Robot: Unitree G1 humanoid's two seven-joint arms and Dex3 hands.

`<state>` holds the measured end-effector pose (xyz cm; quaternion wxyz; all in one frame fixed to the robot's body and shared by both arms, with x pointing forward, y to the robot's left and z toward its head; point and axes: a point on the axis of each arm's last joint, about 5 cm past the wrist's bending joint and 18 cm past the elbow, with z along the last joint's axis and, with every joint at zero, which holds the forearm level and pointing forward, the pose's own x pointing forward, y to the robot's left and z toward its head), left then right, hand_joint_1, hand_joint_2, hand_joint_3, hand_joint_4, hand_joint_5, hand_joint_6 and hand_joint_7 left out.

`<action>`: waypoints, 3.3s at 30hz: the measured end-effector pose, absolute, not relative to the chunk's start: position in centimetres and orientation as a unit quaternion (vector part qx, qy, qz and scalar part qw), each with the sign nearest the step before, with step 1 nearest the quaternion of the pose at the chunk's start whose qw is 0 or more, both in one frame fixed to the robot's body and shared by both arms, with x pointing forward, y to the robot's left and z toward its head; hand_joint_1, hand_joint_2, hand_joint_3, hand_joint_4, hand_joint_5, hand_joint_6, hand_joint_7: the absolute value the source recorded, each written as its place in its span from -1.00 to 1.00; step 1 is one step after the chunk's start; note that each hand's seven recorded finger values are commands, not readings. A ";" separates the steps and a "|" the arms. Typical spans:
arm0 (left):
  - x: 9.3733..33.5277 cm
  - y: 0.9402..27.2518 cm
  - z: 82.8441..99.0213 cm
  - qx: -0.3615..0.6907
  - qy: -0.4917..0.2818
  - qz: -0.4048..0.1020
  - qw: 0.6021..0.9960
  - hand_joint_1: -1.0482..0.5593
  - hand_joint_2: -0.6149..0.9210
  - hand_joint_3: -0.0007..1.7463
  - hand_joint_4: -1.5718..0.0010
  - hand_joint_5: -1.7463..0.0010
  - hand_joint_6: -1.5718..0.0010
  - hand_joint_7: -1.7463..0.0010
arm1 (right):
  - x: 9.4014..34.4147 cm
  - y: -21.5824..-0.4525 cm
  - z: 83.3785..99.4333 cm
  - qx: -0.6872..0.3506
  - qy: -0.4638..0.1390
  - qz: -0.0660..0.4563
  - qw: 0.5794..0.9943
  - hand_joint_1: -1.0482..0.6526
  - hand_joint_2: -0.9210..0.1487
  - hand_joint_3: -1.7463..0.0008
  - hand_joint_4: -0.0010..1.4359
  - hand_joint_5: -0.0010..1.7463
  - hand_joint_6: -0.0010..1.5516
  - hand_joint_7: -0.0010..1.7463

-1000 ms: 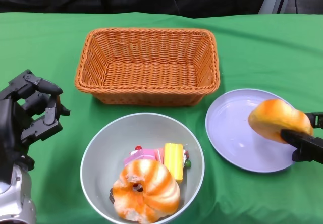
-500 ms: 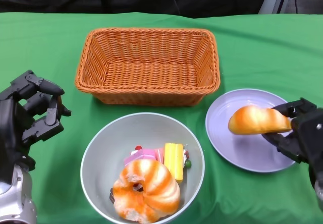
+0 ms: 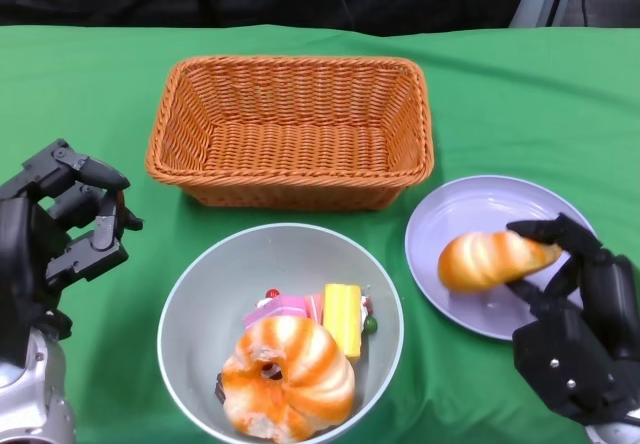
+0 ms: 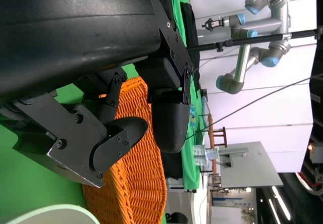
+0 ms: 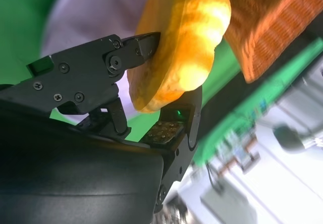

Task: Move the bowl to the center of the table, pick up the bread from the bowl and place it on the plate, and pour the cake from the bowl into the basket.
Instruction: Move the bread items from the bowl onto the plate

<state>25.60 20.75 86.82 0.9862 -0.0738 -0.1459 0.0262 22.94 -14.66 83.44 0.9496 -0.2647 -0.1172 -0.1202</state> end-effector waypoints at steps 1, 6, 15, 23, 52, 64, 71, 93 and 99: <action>25.6 20.7 86.8 -0.073 -0.146 0.026 0.986 0.29 0.51 0.27 -0.03 -0.77 -0.06 -0.46 | 23.1 -14.7 83.3 -0.267 -0.126 -0.126 0.947 -0.04 -1.00 0.94 -0.14 0.82 0.17 -0.22; 25.4 20.7 86.7 -0.070 -0.144 0.027 0.987 0.28 0.49 0.28 -0.04 -0.76 -0.06 -0.46 | 23.6 -14.8 82.9 -0.282 -0.132 -0.123 0.942 -0.05 -1.00 0.93 -0.19 0.75 0.13 -0.22; 25.4 20.7 86.7 -0.070 -0.143 0.028 0.987 0.30 0.52 0.27 -0.04 -0.75 -0.05 -0.45 | 23.3 -15.5 82.5 -0.309 -0.123 -0.092 0.939 0.10 -1.00 0.91 -0.20 -0.30 0.05 -0.97; 25.4 20.7 86.7 -0.071 -0.143 0.028 0.987 0.30 0.54 0.24 -0.03 -0.75 -0.06 -0.44 | 23.0 -15.7 82.5 -0.311 -0.114 -0.080 0.940 -0.17 -0.97 0.99 -0.30 -0.64 -0.18 -1.00; 25.3 20.8 86.6 -0.067 -0.141 0.025 0.987 0.30 0.53 0.27 -0.04 -0.78 -0.05 -0.49 | 22.0 -15.4 83.7 -0.335 -0.097 0.029 0.937 -0.57 -1.00 0.57 -1.00 -1.00 -0.87 -1.00; 25.3 20.8 86.6 -0.067 -0.141 0.025 0.987 0.29 0.52 0.26 -0.03 -0.79 -0.04 -0.50 | 21.9 -15.7 84.8 -0.321 -0.102 0.004 0.942 -0.90 -1.00 0.42 -0.89 -0.96 -0.81 -0.99; 25.3 20.7 86.6 -0.063 -0.140 0.022 0.988 0.31 0.53 0.28 -0.04 -0.79 -0.03 -0.51 | 21.5 -15.6 84.8 -0.326 -0.093 -0.009 0.941 -0.98 -1.00 0.35 -0.93 -0.98 -0.80 -0.99; 25.3 20.7 86.6 -0.061 -0.142 0.020 0.988 0.32 0.54 0.28 -0.04 -0.76 -0.04 -0.49 | 19.5 -11.9 92.1 -0.220 -0.188 0.166 0.943 -0.75 -1.00 0.76 -0.19 -0.72 -0.32 -0.94; 25.3 20.5 86.6 -0.061 -0.142 0.019 0.988 0.30 0.53 0.28 -0.03 -0.76 -0.04 -0.48 | 18.6 -11.1 95.3 -0.257 -0.185 0.229 0.921 -0.86 -1.00 0.70 -0.22 -0.71 -0.33 -0.97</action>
